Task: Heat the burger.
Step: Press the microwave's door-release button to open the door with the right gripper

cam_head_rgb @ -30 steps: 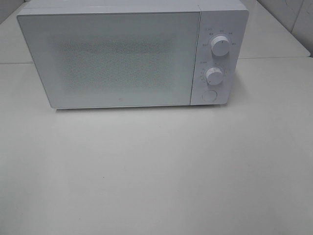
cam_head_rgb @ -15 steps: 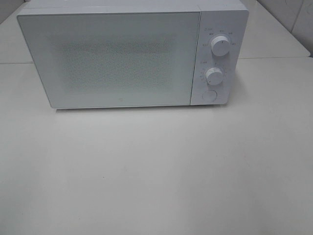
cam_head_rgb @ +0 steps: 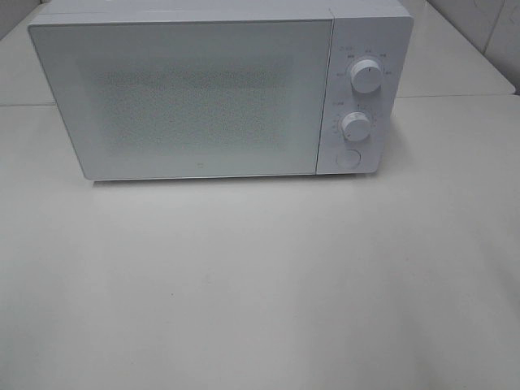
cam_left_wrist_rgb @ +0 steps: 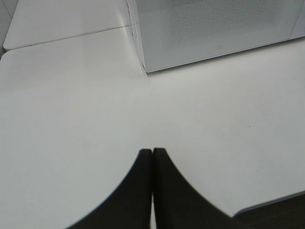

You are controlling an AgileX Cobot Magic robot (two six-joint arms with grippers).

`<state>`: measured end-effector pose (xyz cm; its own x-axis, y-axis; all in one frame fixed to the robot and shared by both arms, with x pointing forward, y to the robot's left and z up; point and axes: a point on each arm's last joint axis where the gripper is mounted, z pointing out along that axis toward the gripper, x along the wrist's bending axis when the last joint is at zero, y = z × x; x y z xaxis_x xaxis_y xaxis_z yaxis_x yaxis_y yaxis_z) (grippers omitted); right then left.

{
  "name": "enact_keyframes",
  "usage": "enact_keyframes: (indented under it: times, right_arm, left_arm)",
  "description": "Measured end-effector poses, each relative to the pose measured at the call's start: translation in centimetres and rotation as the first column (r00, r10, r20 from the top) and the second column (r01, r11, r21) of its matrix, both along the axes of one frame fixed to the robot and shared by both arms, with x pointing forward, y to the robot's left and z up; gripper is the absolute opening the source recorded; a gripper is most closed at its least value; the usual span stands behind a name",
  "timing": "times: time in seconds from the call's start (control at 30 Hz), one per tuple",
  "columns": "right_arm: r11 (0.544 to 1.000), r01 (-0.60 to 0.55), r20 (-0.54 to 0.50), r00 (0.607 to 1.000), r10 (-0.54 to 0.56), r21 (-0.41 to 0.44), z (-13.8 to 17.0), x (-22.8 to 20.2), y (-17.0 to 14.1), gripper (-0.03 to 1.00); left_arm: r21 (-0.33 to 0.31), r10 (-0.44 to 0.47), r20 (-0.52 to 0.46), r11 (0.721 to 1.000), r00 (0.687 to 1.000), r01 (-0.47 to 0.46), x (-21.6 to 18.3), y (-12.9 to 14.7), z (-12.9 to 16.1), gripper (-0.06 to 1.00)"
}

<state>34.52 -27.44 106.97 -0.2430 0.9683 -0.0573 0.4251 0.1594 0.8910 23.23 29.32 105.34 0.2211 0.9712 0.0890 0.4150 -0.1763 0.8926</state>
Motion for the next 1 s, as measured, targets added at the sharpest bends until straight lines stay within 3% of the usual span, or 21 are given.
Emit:
enact_keyframes:
  times: [0.27,0.57,0.63,0.73,0.77,0.83,0.9,1.0]
  right_arm:
    - [1.000,-0.008,-0.038,0.999,0.008,-0.009,-1.5,4.3,1.1,0.55]
    - [1.000,-0.017,-0.068,0.998,0.017,-0.013,-4.1,8.6,2.3,0.42]
    - [1.000,-0.022,-0.049,0.999,0.022,-0.006,-5.2,10.4,2.8,0.29]
    - [1.000,-0.023,-0.052,0.998,0.023,-0.006,-5.7,10.8,2.9,0.26]
    - [1.000,-0.025,-0.047,0.999,0.025,-0.003,-6.4,11.7,3.1,0.18]
    - [1.000,-0.026,-0.040,0.999,0.026,-0.001,-6.7,12.0,3.2,0.14]
    - [1.000,-0.030,-0.034,0.999,0.030,0.003,-8.1,13.3,3.6,0.01]
    - [1.000,-0.030,-0.031,0.999,0.030,0.010,-9.2,14.1,3.8,0.00]
  left_arm:
    - [0.000,0.000,0.000,1.000,1.000,0.000,0.0,0.0,0.0,0.00]
    - [0.000,0.000,0.000,1.000,1.000,0.000,0.0,0.0,0.0,0.00]
    - [0.000,0.000,0.000,1.000,1.000,0.000,0.0,0.0,0.0,0.00]
    - [0.000,0.000,0.000,1.000,1.000,0.000,0.0,0.0,0.0,0.00]
    - [0.000,0.000,0.000,1.000,1.000,0.000,0.0,0.0,0.0,0.00]
    - [0.000,0.000,0.000,1.000,1.000,0.000,0.0,0.0,0.0,0.00]
    - [0.000,0.000,0.000,1.000,1.000,0.000,0.0,0.0,0.0,0.00]
    - [0.000,0.000,0.000,1.000,1.000,0.000,0.0,0.0,0.0,0.00]
